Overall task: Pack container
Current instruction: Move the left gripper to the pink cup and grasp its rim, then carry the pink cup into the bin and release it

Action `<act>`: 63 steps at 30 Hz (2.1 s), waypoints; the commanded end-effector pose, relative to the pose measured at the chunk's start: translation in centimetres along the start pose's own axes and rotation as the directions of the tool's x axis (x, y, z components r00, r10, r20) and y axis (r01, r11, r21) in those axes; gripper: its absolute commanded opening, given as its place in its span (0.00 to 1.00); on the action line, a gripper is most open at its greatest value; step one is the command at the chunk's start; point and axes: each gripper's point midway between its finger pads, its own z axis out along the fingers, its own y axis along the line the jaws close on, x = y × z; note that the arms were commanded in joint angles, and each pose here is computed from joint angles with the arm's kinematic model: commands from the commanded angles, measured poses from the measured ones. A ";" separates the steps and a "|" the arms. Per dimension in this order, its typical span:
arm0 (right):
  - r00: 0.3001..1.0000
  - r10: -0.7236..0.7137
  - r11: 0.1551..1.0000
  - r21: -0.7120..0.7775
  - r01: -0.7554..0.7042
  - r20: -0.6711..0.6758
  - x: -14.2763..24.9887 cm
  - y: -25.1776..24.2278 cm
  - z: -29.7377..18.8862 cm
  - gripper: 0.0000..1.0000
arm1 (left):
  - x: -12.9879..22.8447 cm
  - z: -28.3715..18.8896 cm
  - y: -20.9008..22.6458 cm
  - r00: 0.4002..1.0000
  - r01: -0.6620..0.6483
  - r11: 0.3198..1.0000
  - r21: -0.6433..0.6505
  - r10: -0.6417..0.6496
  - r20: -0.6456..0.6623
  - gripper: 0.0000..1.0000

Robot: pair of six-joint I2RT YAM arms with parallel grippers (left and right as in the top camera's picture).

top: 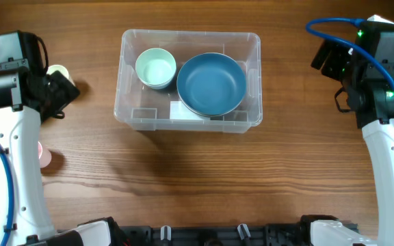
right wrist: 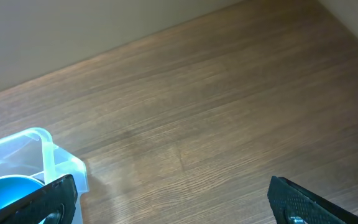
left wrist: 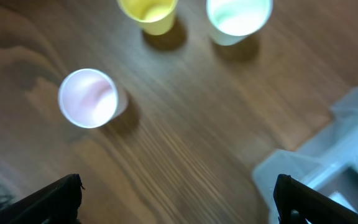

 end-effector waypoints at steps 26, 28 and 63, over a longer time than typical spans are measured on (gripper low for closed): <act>1.000 -0.008 1.000 0.020 0.008 0.009 -0.4 -0.2 0.1 0.99 | 1.1 14.9 7.4 0.947 0.295 0.953 -0.068 -0.301 -0.114 0.93; 1.000 -0.007 1.000 0.020 0.007 0.009 -0.4 -0.2 0.1 1.00 | 1.2 15.8 7.3 0.946 0.291 0.954 -0.076 -0.299 -0.127 0.90; 1.000 -0.008 1.000 0.020 0.008 0.009 -0.4 -0.2 0.1 0.99 | -0.8 -5.6 -9.7 0.982 -0.180 0.823 0.538 0.116 0.152 0.04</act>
